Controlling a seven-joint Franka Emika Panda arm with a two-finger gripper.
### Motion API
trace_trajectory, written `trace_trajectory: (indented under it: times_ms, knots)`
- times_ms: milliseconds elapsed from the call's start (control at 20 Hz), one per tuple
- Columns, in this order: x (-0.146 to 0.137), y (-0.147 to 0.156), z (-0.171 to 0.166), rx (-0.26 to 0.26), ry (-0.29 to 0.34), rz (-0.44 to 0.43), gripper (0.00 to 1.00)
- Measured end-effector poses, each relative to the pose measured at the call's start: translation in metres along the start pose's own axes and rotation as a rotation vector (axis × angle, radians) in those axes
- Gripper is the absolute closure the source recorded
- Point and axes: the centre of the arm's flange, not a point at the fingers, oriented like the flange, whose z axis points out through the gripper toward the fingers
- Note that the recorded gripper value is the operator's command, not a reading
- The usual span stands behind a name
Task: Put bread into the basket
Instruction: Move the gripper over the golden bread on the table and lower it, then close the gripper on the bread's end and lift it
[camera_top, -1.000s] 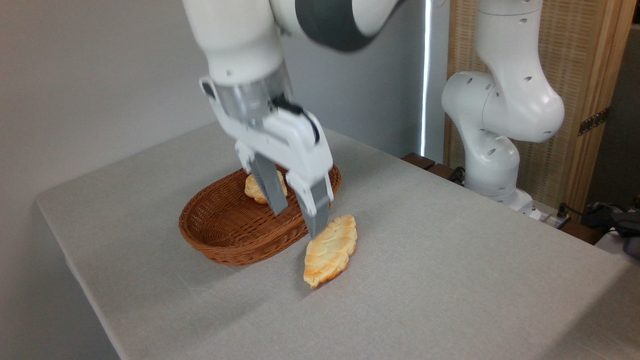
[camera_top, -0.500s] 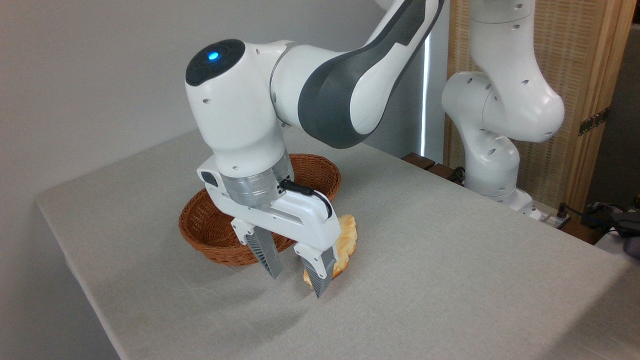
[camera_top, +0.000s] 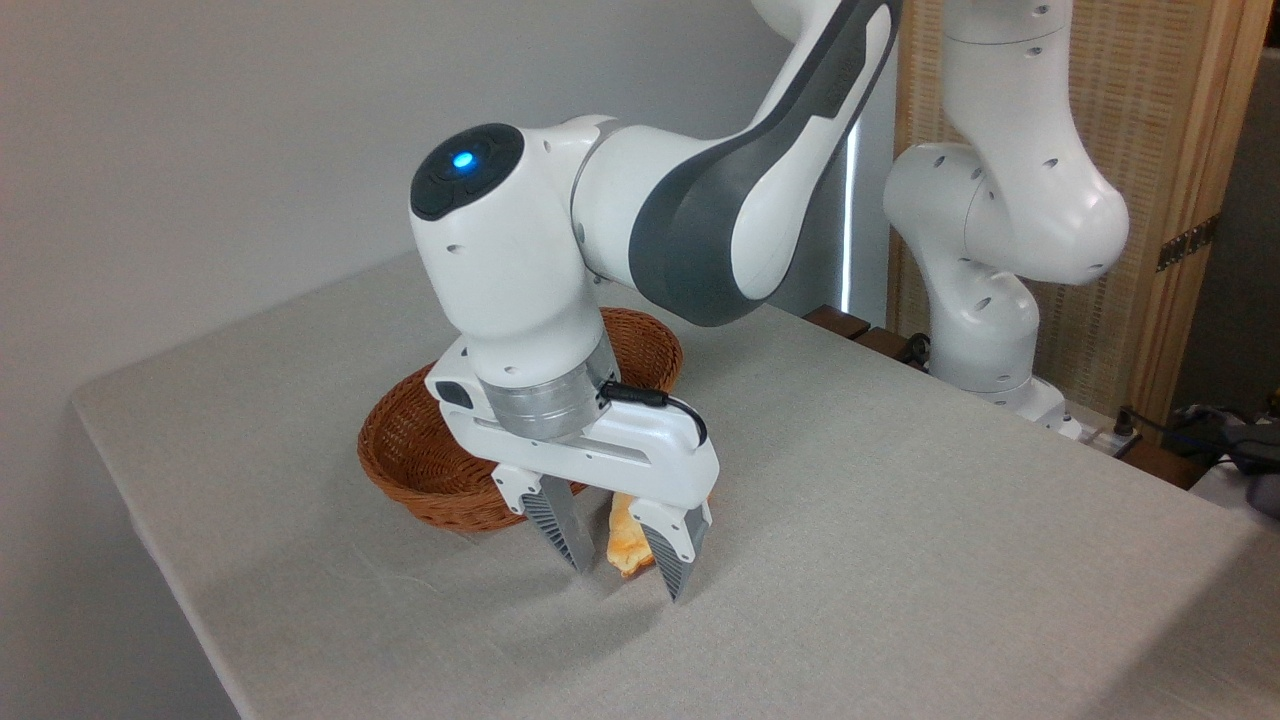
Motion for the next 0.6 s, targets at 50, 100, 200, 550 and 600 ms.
trace_trajectory:
  times_ms: [50, 100, 200, 550, 600]
  knots:
    - [-0.002, 0.002, 0.001, 0.000, 0.001, 0.003, 0.00]
    - [-0.003, 0.005, 0.000, 0.001, 0.003, 0.006, 0.00]
    - [-0.006, 0.014, -0.002, 0.002, 0.005, 0.017, 0.00]
    - [-0.017, 0.040, 0.011, -0.008, -0.025, 0.054, 0.00]
    - [-0.018, 0.041, 0.013, -0.010, -0.028, 0.055, 0.00]
